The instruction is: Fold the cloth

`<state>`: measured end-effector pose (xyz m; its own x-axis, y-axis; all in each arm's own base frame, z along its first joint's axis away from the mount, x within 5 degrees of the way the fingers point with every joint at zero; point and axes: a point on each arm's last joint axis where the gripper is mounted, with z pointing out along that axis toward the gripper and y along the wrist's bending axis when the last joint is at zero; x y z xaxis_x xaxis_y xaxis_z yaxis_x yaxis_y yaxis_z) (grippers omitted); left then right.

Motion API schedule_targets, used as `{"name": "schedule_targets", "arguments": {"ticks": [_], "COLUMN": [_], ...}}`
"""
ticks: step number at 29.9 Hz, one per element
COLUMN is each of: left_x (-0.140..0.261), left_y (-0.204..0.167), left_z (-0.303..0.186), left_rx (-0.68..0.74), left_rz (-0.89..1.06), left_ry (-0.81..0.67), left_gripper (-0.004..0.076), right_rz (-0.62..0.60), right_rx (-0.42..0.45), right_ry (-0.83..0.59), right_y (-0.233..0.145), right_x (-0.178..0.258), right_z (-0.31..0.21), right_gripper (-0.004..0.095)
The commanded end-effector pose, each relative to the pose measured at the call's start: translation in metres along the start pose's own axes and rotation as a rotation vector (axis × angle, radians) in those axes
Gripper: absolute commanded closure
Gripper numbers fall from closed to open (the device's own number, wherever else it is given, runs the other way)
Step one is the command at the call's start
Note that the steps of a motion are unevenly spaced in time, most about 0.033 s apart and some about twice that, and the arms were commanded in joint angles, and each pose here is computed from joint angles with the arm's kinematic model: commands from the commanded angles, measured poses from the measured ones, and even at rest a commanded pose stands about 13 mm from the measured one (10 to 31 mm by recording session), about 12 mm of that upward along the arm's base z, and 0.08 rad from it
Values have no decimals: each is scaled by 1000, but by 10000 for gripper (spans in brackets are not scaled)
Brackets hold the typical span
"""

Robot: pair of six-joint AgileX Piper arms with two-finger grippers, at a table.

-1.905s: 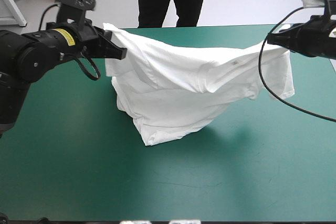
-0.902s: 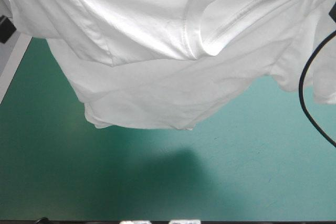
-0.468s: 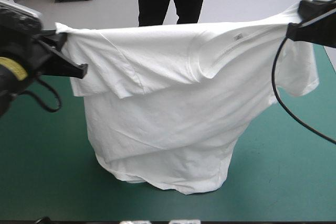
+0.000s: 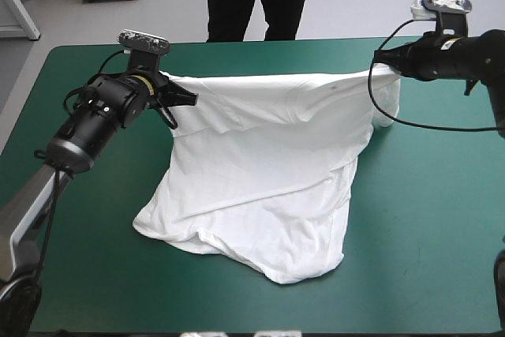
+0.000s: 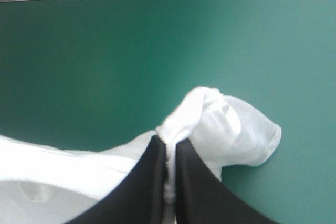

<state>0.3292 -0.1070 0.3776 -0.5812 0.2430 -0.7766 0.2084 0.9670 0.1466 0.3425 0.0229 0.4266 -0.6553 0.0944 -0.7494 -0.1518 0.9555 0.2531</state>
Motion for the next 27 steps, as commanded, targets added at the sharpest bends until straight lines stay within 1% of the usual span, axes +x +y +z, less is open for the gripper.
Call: {"name": "schedule_targets", "arguments": {"ticks": [1,4,7,12,15,16,18,20,21,22,24,25,26,27], "left_x": [-15,-10,-4,6,14,17,20,23,24,24,24,21,19,14], "left_y": [13,17,21,18,15,14,13,12,12,11,9,9,9,9], "left_z": [16,45,71,101,116,122,129,133,135,136,135,134,132,128], "left_rx": [-22,-26,0,3,6,8,9,8,10,17,36,47,51,53], "left_rz": [-22,-55,-116,-93,-88,-86,-89,-117,-121,-125,-141,-137,-124,-113], "left_ry": [-75,-17,1,34,62,71,86,97,97,96,109,116,122,128], "left_gripper": [733,733,733,733,733,733,732,724,699,652,503,412,337,250], "right_rz": [14,41,59,88,113,116,121,123,123,122,133,153,163,159], "right_rx": [-8,1,9,19,25,26,26,25,25,25,22,19,16,11], "right_ry": [-81,-23,33,119,150,161,176,178,171,167,162,169,176,184], "right_y": [-4,-16,-26,-38,-43,-45,-46,-47,-47,-47,-45,-44,-43,-41], "right_x": [-12,-6,2,17,24,26,29,29,28,27,24,22,21,18], "right_z": [18,55,84,122,137,141,146,147,147,146,144,142,140,137], "right_gripper": [925,925,925,925,921,908,843,704,615,518,330,259,221,204]}}
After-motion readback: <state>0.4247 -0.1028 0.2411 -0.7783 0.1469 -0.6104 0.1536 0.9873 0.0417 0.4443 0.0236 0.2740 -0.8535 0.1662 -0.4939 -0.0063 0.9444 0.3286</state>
